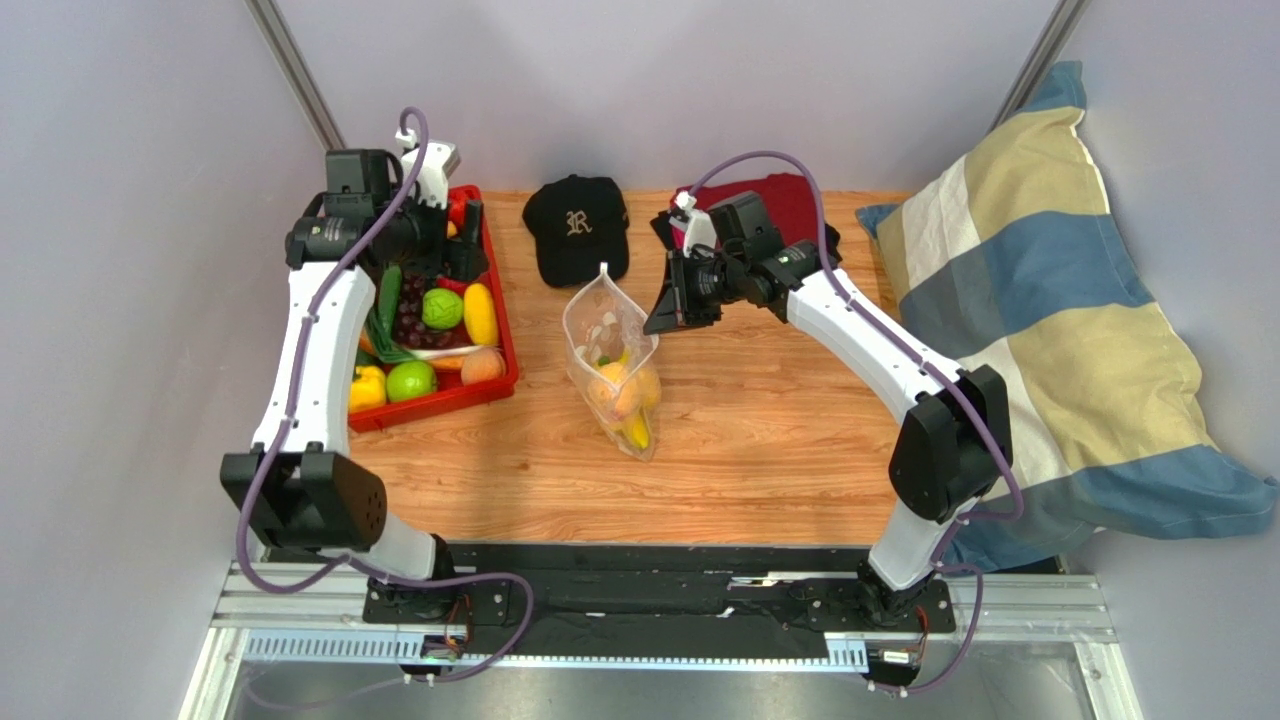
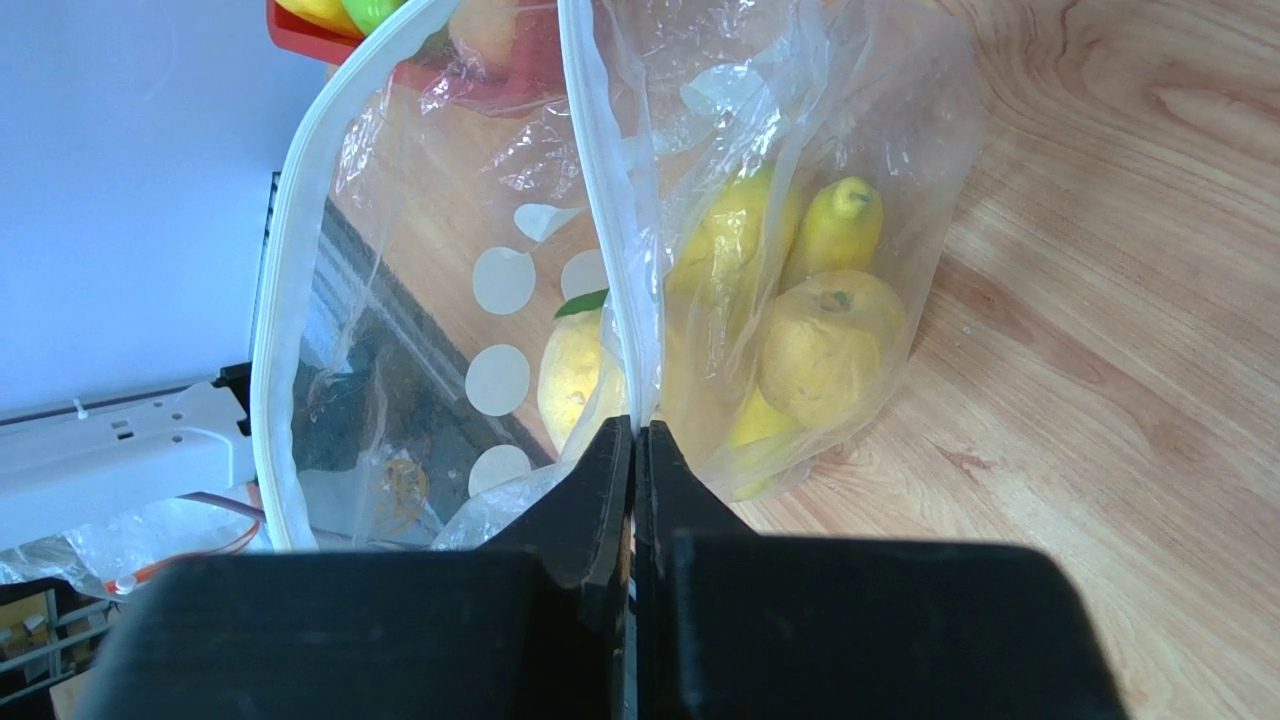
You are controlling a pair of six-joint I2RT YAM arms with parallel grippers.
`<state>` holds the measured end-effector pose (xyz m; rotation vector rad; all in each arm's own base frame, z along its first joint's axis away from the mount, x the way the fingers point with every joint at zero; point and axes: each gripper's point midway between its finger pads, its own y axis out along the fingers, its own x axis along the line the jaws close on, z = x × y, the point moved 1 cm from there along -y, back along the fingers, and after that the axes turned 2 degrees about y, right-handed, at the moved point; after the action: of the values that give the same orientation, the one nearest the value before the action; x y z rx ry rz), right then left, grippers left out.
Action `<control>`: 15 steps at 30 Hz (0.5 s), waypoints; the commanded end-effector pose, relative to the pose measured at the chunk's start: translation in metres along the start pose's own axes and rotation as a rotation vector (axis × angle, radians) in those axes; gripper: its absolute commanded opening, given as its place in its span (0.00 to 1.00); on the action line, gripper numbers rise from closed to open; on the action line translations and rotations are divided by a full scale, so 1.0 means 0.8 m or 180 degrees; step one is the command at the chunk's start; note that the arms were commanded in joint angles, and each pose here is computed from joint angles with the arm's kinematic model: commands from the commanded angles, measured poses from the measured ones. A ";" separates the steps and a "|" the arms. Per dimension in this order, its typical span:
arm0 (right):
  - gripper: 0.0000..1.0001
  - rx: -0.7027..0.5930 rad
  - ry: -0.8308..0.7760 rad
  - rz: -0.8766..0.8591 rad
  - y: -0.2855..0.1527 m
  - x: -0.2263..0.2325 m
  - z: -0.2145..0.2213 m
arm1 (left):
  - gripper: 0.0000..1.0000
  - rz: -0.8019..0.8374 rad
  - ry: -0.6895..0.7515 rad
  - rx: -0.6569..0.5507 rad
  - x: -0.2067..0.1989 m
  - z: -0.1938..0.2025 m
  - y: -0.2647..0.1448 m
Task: Place the food in the zip-top bag and seal the zipper
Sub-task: Place the fake fruit in the zipper food storage bag, then pick up the fake fruit from the bin.
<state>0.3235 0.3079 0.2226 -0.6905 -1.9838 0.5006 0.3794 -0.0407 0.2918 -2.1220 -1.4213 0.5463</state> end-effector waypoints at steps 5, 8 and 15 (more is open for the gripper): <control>0.00 -0.0197 -0.0134 -0.0146 -0.022 0.019 -0.014 | 0.97 -0.0029 0.1557 0.1139 0.096 0.066 0.044; 0.00 -0.0183 -0.0130 -0.0172 -0.021 0.020 -0.014 | 0.95 0.0012 0.1946 0.1299 0.115 0.076 0.068; 0.00 -0.0154 -0.0110 -0.0157 -0.018 0.017 -0.012 | 0.92 0.0257 0.2406 0.1682 0.143 0.115 0.121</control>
<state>0.3218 0.3061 0.2268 -0.6786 -1.9896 0.4891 0.4200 0.0412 0.1603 -1.7280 -0.7960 0.2374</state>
